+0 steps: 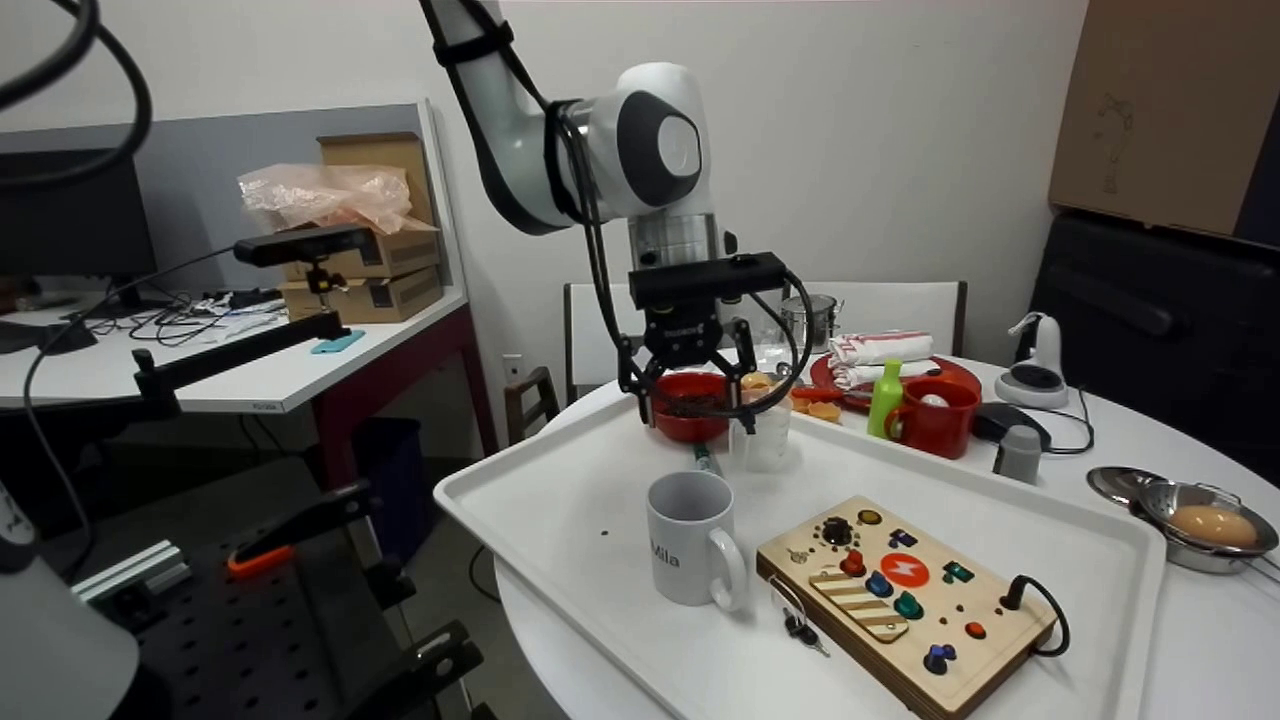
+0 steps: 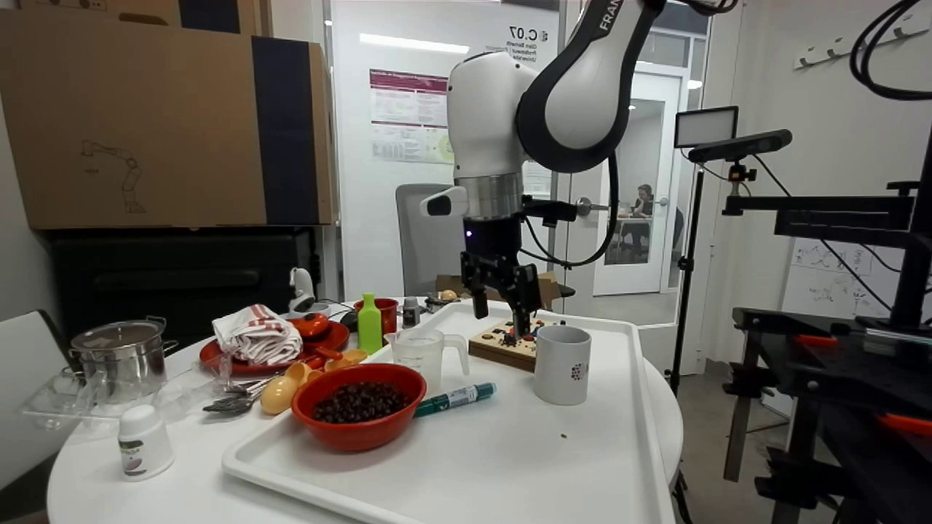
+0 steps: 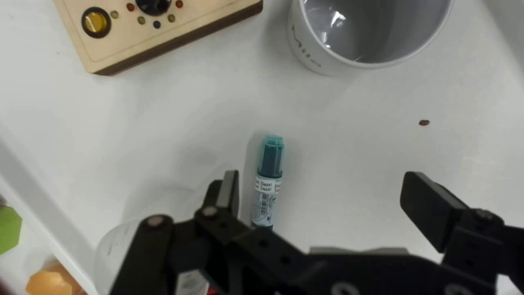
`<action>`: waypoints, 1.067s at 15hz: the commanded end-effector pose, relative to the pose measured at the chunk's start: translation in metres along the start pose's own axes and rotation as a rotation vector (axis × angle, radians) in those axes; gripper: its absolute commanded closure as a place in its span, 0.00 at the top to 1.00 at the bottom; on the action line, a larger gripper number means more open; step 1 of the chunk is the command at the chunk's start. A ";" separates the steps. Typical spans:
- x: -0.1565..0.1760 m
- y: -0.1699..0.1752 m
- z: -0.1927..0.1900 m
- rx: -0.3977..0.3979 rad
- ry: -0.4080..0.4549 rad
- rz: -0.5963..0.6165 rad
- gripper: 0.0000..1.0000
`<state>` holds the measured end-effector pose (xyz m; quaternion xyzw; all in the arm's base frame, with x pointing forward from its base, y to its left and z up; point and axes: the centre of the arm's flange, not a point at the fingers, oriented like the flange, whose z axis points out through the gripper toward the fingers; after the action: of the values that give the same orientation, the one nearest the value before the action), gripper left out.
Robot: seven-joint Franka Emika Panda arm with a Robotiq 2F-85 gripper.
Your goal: Put the green marker inside the white mug
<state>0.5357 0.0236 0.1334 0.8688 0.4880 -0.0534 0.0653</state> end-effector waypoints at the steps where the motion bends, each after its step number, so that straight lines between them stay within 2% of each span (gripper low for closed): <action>1: 0.020 0.009 0.011 0.023 -0.015 0.035 1.00; 9: 0.036 0.011 0.043 0.066 -0.097 0.078 1.00; 16: 0.047 0.012 0.060 0.088 -0.135 0.091 1.00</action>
<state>0.5566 0.0400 0.0757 0.8848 0.4469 -0.1188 0.0572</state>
